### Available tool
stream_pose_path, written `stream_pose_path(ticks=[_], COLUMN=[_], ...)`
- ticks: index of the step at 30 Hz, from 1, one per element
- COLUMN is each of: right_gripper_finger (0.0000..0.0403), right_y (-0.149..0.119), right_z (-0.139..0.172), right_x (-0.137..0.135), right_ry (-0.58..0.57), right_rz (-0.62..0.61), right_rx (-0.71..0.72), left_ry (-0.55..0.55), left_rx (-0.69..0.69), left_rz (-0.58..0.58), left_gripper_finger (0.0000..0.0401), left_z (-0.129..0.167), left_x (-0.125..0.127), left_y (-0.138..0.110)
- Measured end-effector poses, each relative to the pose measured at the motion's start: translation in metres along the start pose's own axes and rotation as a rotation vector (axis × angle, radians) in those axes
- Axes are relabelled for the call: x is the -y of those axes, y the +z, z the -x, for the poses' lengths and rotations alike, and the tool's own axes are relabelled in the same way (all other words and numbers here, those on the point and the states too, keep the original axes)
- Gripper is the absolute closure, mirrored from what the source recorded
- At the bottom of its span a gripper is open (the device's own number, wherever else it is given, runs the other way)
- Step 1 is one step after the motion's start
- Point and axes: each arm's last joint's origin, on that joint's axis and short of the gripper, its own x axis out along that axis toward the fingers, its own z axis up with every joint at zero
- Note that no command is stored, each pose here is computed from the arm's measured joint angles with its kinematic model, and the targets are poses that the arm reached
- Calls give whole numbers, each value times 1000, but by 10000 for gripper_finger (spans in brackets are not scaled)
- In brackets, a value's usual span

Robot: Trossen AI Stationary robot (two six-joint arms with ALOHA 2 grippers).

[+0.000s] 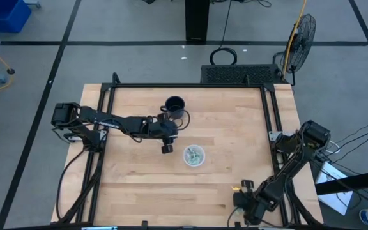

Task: Pick and place Stevia / Truvia into bins
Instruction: Put the stevia packet into the top round transparent container

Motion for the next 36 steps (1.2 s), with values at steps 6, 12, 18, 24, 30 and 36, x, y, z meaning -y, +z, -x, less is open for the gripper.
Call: stream_pose_path(ticks=[6,12,18,24,30,36], right_gripper_finger=[401,402,402,402,403,403], right_y=[24,60,121,160,177,185], right_z=[30,52,57,68,76,82], right_x=[22,64,122,154,175,188], right_ry=[-182,-412,-405,-276,-201,-234], right_rz=[3,-37,-118,-2,37,62], right_rx=[284,452,492,607,690,752], left_ry=[-128,-180,-70,-51,-50,-10], left_rx=[171,359,434,369,336,399], left_rz=[-101,-370,-600,-661,-735,-765], left_gripper_finger=[242,242,242,242,242,242], left_z=[10,31,37,35,34,36], left_x=[15,38,50,51,51,51], left_y=[16,31,35,29,25,31])
